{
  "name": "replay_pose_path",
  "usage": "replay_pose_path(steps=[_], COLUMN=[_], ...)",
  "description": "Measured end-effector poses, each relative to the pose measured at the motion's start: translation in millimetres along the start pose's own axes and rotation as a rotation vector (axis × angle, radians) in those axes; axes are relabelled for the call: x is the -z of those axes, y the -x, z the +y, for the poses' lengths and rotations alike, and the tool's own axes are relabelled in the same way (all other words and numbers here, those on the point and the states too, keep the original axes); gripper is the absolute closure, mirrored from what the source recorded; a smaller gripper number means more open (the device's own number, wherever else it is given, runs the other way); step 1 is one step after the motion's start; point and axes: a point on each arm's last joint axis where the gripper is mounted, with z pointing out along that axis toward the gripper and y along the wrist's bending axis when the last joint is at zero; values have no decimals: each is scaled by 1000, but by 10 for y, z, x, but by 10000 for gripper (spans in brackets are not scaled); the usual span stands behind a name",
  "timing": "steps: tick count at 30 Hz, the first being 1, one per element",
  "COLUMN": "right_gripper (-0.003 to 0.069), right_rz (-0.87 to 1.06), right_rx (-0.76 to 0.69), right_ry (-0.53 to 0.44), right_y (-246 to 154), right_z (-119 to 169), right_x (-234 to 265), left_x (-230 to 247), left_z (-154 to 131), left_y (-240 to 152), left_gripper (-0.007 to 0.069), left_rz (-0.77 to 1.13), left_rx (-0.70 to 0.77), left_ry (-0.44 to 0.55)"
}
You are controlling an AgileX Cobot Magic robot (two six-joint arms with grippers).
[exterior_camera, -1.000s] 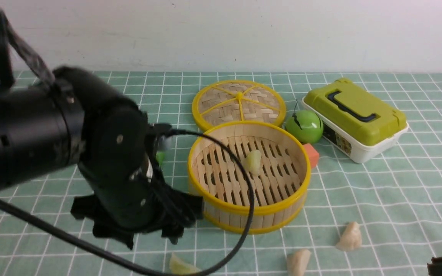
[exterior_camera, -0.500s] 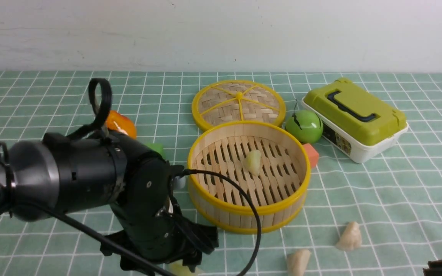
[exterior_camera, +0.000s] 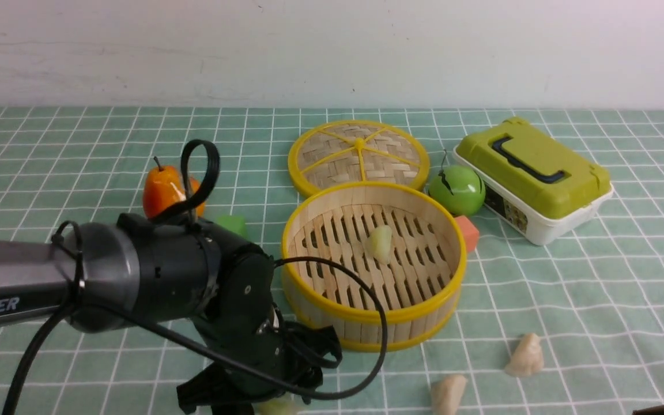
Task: Put the dumplings into the steamer on the table with the blue tablecloth.
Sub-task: 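Reach for and grasp a dumpling on the table with the left gripper, then place the dumpling into the bamboo steamer basket with the left gripper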
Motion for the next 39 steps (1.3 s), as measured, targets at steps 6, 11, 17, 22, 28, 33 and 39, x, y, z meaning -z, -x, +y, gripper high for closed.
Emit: replay_pose_path(steps=[6, 11, 17, 22, 28, 33, 39], right_gripper=[595, 594, 592, 584, 580, 575, 571], right_rz=[33, 55, 72, 76, 56, 51, 69], right_rx=[125, 156, 141, 136, 133, 76, 25], right_ry=[17, 16, 9, -2, -10, -13, -19], right_y=[-24, -43, -57, -61, -42, -38, -54], right_z=[60, 69, 62, 51, 45, 44, 39], right_x=[-14, -16, -15, -14, -16, -16, -15], left_x=[-57, -31, 336, 765, 1220, 1095, 564], left_z=[8, 10, 33, -7, -454, -922, -1308], left_y=[-8, 5, 69, 135, 368, 672, 972], left_gripper=[351, 452, 452, 452, 452, 452, 452], left_rz=[20, 5, -92, -164, -244, -249, -234], left_rx=[8, -14, -128, -223, -392, -492, -532], left_ry=[21, 26, 41, 45, -58, -33, 37])
